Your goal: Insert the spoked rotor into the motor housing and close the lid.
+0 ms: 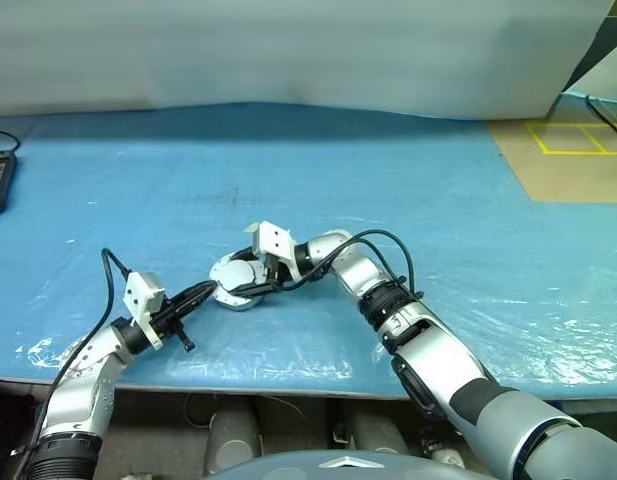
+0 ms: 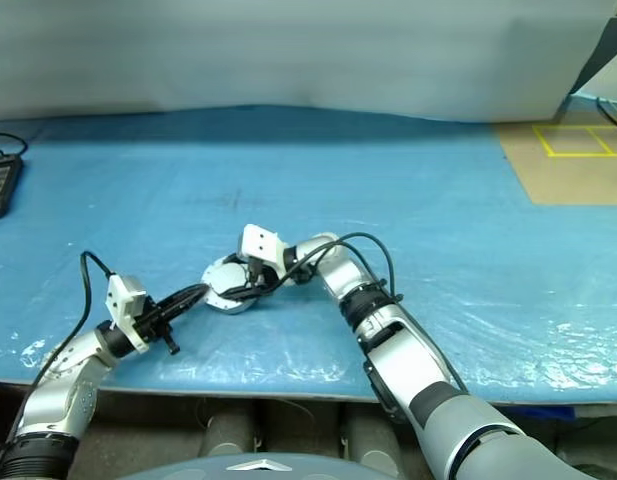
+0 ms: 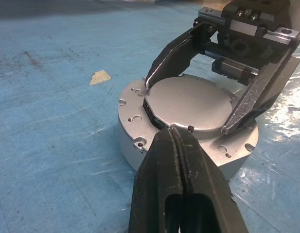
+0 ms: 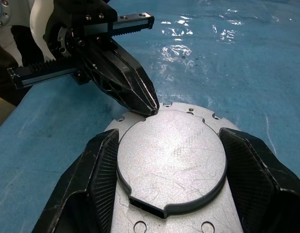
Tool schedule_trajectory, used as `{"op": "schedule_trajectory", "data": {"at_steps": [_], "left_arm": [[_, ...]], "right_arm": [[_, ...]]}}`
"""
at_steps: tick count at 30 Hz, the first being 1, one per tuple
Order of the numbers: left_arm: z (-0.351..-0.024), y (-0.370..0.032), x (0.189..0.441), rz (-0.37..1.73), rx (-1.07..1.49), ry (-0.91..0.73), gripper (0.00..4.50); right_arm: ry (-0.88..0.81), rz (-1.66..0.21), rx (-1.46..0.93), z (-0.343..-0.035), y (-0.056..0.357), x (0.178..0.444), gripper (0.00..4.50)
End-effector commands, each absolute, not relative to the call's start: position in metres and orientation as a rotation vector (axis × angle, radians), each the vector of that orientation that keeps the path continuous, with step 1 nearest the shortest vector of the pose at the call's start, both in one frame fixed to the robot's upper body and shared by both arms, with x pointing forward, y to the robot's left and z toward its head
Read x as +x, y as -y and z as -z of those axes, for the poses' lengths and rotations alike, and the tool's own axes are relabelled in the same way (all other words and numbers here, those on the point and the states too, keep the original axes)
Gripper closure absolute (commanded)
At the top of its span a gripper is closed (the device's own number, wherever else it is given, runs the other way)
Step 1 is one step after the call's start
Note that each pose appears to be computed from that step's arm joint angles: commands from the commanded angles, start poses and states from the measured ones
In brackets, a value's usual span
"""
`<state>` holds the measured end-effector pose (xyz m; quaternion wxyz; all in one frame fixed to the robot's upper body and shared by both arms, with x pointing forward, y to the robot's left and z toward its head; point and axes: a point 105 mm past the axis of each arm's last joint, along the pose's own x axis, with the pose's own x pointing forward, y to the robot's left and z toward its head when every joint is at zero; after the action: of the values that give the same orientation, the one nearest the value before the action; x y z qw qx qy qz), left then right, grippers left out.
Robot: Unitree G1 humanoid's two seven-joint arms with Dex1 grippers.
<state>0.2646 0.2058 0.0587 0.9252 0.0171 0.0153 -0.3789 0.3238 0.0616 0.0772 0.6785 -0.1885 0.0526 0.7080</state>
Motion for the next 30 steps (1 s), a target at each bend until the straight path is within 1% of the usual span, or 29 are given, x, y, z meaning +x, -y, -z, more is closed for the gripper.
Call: {"op": "schedule_trajectory", "data": {"at_steps": [1, 5, 7, 9, 10, 17, 22, 26, 30], "left_arm": [[-0.049, -0.202, 0.262, 0.8, 0.068, -0.077, 4.47], [-0.049, -0.202, 0.262, 0.801, 0.08, -0.076, 4.47], [-0.048, -0.202, 0.262, 0.802, 0.081, -0.078, 4.5], [-0.048, -0.203, 0.262, 0.804, 0.079, -0.08, 4.5], [-0.048, -0.203, 0.262, 0.804, 0.08, -0.081, 4.5], [-0.048, -0.205, 0.263, 0.803, 0.083, -0.08, 4.5], [-0.049, -0.204, 0.264, 0.808, 0.075, -0.073, 4.5], [-0.051, -0.203, 0.265, 0.81, 0.069, -0.061, 4.5], [-0.052, -0.202, 0.266, 0.809, 0.069, -0.053, 4.5]], "right_arm": [[-0.269, -1.528, -0.454, -0.049, -0.043, 0.329, 1.6], [-0.285, -1.589, -0.402, -0.055, -0.042, 0.322, 1.6], [-0.279, -1.608, -0.384, -0.059, -0.04, 0.321, 0.88], [-0.238, -1.611, -0.392, -0.065, -0.038, 0.321, 0.25], [-0.217, -1.6, -0.399, -0.068, -0.038, 0.323, 0.02], [-0.132, -1.596, -0.317, -0.097, -0.03, 0.326, 0.02], [-0.108, -1.556, -0.242, -0.11, -0.023, 0.33, 0.02], [-0.116, -1.52, -0.171, -0.115, -0.017, 0.333, 0.02], [-0.203, -1.48, 0.006, -0.116, -0.008, 0.337, 0.02]]}}
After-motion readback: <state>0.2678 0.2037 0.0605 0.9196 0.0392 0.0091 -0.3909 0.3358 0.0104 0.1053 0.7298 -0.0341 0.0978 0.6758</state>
